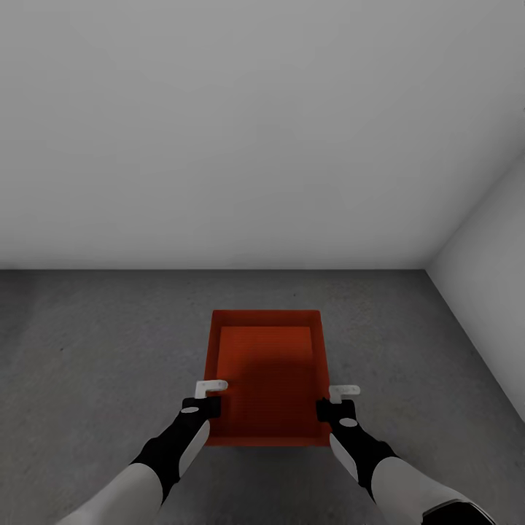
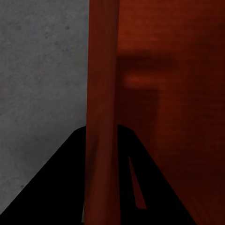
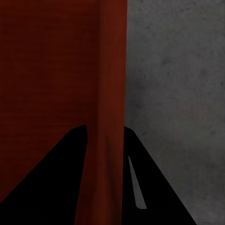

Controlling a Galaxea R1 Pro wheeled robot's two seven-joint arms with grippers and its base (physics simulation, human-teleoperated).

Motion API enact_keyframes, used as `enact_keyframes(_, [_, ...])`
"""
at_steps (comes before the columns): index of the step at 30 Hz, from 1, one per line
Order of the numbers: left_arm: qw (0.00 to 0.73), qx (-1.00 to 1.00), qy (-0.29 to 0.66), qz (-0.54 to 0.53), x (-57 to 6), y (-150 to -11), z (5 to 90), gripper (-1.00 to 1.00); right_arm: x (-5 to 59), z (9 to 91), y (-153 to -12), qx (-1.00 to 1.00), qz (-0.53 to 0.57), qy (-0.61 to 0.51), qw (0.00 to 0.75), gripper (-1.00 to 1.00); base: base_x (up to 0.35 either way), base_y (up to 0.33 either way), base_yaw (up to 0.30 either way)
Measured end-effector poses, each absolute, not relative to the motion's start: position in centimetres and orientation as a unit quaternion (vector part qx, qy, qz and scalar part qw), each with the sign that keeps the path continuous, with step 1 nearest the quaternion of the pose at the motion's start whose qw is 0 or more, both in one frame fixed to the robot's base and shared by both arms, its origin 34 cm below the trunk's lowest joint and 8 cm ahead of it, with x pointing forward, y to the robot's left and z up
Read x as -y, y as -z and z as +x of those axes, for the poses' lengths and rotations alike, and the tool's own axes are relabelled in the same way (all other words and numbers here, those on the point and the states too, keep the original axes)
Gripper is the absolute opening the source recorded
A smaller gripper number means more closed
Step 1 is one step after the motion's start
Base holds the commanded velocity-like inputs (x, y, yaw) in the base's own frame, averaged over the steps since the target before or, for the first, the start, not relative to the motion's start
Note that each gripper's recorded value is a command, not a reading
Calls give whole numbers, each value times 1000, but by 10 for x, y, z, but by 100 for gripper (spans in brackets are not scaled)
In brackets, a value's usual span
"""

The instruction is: Move the two storage containers from the living room to the garage. In the garage, place one container on the floor and stack the other container on top of it (either order is fine).

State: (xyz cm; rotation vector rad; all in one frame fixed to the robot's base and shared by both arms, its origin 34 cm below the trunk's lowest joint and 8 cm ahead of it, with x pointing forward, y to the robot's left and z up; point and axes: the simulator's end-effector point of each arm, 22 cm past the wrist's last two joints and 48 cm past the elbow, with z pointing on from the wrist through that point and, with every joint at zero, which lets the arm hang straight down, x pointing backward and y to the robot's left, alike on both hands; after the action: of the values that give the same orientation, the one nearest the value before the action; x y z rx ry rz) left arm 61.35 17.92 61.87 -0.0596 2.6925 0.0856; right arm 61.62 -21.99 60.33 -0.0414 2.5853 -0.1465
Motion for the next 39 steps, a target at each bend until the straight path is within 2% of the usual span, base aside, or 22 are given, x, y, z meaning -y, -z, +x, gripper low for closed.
enact_keyframes(10, [222, -974, -31, -21, -179, -619, 614, -100, 220, 616, -603, -961, -15, 54, 272, -100, 0, 0, 2])
enact_keyframes(20, [222, -974, -31, -21, -179, -619, 614, -100, 220, 616, -603, -961, -15, 54, 272, -100, 0, 0, 141])
enact_keyframes(39, [222, -974, -30, -23, -178, -618, 613, -100, 221, 617, -603, -960, -17, 55, 273, -100, 0, 0, 5])
